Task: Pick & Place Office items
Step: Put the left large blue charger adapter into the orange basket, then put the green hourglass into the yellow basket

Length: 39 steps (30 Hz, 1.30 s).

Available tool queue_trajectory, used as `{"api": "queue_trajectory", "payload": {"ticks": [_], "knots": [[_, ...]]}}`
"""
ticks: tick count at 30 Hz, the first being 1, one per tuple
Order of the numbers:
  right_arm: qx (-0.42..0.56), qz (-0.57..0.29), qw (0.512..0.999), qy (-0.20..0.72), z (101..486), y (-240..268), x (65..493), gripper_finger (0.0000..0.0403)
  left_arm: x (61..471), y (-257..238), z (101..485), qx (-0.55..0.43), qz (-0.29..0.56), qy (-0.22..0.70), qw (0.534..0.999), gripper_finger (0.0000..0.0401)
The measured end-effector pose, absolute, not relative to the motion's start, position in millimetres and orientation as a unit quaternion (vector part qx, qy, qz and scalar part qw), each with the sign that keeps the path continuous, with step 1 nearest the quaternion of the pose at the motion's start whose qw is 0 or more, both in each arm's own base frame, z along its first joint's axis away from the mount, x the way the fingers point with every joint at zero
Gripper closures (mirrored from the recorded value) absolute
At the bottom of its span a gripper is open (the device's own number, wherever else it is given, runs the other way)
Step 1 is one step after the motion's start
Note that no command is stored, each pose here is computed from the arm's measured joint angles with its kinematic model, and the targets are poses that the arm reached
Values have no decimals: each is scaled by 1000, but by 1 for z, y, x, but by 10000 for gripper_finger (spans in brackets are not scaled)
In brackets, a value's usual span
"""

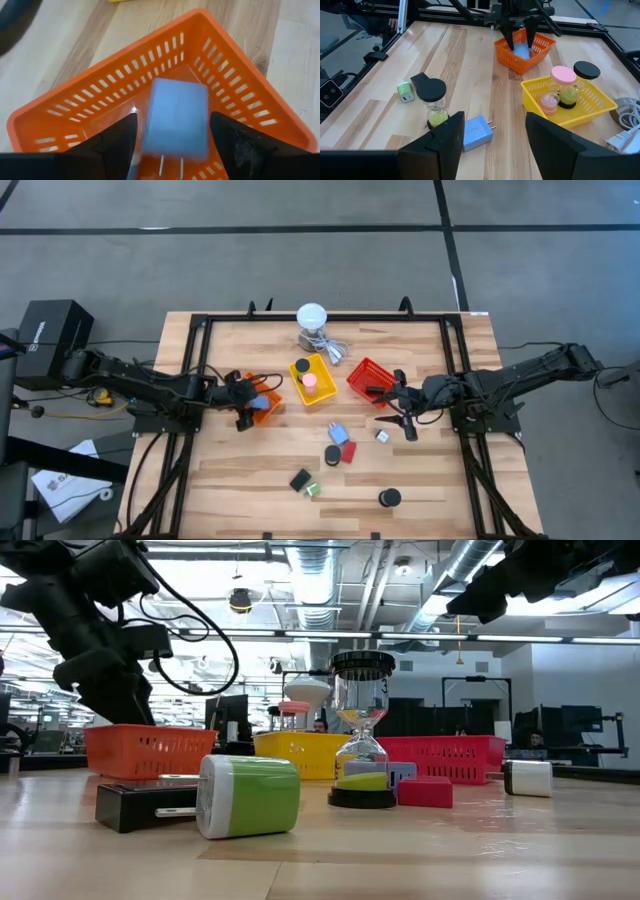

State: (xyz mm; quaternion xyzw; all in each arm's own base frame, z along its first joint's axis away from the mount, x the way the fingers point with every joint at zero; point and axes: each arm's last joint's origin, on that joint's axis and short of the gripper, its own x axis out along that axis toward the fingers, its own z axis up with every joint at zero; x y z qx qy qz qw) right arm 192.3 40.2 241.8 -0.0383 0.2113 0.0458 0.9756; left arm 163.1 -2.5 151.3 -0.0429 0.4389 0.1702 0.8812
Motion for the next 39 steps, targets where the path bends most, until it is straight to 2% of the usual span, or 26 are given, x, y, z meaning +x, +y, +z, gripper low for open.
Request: {"api": "queue_trajectory", "payload": {"ticks": [8, 19, 25, 31, 35, 39], "knots": [[-38, 46, 976, 212, 242, 40, 192, 200, 164, -3, 153, -44, 169, 436, 883, 136], [-38, 46, 976, 212, 242, 40, 192, 200, 188, -7, 196, -37, 146, 360, 921, 144], [-38, 46, 976, 212, 242, 40, 192, 200, 199, -23, 214, -11, 89, 269, 959, 144], [-38, 46, 975, 212, 242, 40, 192, 200, 209, -38, 228, -32, 29, 186, 982, 148], [-39, 46, 975, 213, 241, 40, 193, 200, 222, -50, 226, -42, -21, 159, 986, 153], [-39, 46, 975, 215, 240, 41, 194, 200, 243, -60, 226, -38, -46, 180, 982, 152]]}}
